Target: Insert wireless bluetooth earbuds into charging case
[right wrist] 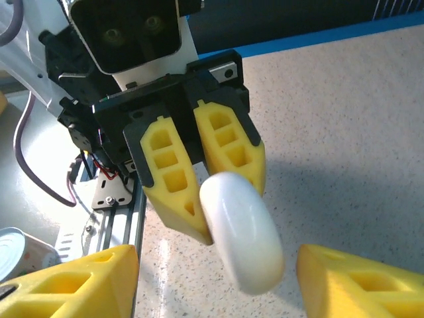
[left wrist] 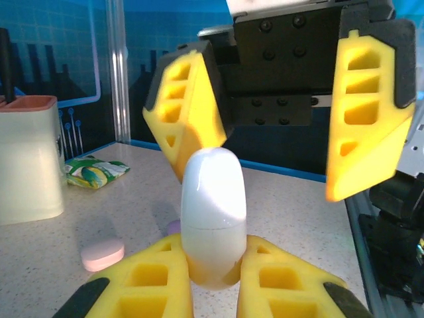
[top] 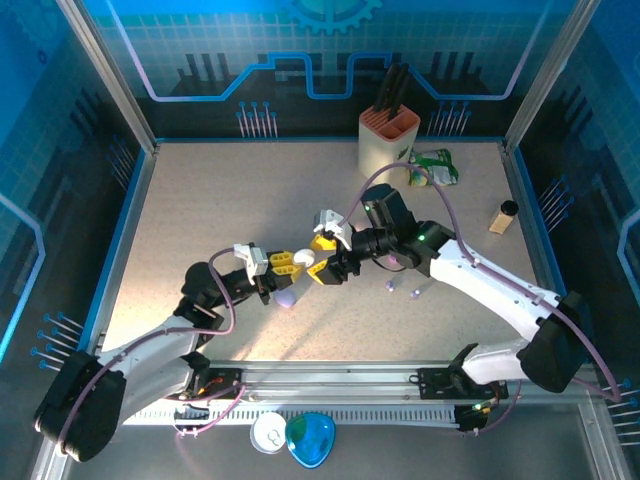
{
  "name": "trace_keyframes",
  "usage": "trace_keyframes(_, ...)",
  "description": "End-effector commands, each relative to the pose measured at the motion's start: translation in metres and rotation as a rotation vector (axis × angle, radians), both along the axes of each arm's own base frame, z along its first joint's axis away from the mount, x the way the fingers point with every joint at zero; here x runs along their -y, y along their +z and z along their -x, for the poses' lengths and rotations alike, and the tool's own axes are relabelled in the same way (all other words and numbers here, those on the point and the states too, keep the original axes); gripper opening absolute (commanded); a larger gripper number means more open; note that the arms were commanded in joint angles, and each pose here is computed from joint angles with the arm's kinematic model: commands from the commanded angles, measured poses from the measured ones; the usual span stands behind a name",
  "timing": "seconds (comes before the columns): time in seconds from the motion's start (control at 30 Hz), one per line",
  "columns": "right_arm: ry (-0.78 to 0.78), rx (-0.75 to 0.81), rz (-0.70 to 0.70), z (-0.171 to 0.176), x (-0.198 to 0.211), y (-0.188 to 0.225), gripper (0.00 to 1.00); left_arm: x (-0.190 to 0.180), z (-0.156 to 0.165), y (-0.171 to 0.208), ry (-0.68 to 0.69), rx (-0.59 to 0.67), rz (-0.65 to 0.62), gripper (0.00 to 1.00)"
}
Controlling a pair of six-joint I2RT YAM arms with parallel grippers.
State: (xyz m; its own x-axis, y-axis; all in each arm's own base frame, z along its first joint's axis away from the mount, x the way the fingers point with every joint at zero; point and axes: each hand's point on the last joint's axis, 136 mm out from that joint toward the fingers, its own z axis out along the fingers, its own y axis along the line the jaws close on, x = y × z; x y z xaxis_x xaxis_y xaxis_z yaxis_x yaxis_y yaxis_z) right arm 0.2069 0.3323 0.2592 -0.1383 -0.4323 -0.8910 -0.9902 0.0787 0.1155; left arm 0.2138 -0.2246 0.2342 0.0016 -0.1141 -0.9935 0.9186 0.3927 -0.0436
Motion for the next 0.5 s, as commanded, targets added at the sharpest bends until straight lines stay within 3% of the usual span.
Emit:
trace_keyframes(0.0, 0.082, 0.104, -0.068, 0.0024, -0.0036, 0.0160, 0.58, 0.0032, 0.0074, 0.0144, -0.055, 0.030, 0.008, 0.00)
trace_keyframes(0.17, 0.074, 0.092, -0.055, -0.0003, -0.0044, 0.0099, 0.44, 0.0040, 0.0080, 0.0166, -0.061, 0.029, 0.005, 0.00)
trace_keyframes(0.23, 0.077, 0.093, -0.052, 0.0000, -0.0038, 0.0088, 0.33, 0.0037, 0.0072, 0.0166, -0.055, 0.033, 0.005, 0.00)
trace_keyframes(0.47, 0.057, 0.090, -0.043, -0.0018, -0.0020, 0.0069, 0.24, 0.0034, 0.0048, 0.0180, -0.043, 0.041, 0.000, 0.00)
